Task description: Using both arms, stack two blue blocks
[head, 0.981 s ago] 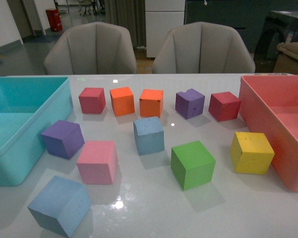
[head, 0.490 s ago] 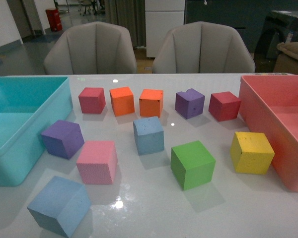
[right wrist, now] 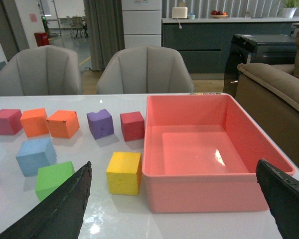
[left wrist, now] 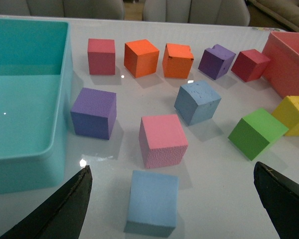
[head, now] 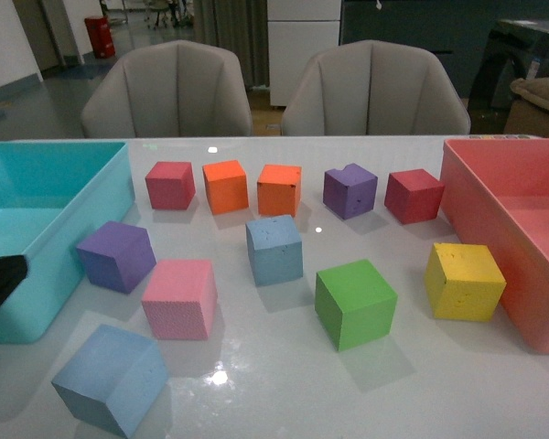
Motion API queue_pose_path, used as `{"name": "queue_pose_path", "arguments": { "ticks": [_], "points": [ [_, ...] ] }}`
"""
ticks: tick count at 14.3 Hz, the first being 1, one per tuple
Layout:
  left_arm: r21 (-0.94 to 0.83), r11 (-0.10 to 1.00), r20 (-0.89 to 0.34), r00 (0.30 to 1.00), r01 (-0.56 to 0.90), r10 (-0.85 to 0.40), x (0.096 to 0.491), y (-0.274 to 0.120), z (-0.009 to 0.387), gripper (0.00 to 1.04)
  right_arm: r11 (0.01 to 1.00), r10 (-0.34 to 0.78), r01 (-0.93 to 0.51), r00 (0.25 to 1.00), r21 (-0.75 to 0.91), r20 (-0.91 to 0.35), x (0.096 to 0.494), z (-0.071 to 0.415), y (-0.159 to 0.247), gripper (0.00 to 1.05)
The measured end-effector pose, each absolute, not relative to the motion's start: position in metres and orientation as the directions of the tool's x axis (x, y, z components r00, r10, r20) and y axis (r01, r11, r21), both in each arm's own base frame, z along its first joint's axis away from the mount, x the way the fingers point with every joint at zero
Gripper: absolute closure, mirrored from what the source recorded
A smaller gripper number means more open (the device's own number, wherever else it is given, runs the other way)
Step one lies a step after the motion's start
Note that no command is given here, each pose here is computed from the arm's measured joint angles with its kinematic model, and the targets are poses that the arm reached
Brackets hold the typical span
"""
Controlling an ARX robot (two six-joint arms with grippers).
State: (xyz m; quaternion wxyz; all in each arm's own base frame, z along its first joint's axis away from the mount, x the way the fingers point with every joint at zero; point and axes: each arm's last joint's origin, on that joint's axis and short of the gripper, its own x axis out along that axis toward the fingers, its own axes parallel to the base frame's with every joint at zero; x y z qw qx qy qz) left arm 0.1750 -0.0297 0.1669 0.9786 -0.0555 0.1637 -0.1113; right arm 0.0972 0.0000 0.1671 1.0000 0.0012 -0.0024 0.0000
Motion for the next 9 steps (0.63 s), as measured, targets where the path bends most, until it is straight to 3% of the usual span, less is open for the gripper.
{"name": "queue_pose_path", "arguments": {
  "ticks": [3, 4, 9],
  "points": [
    [-0.134, 0.965, -0.409, 0.874, 0.227, -0.262, 0.201, -0.042, 0.143, 0.07, 1.000, 0.000, 0.000, 1.000, 0.002, 0.005, 0.097, 0.167, 0.000, 0.06],
    [-0.145, 0.964, -0.563, 0.783, 0.222, -0.265, 0.225, -0.044, 0.106, 0.07, 1.000, 0.000, 0.000, 1.000, 0.002, 0.005, 0.097, 0.167, 0.000, 0.06],
    [-0.137, 0.969, -0.613, 0.750, 0.208, -0.248, 0.238, -0.041, 0.088, 0.07, 1.000, 0.000, 0.000, 1.000, 0.002, 0.004, 0.097, 0.167, 0.000, 0.06]
  ]
}}
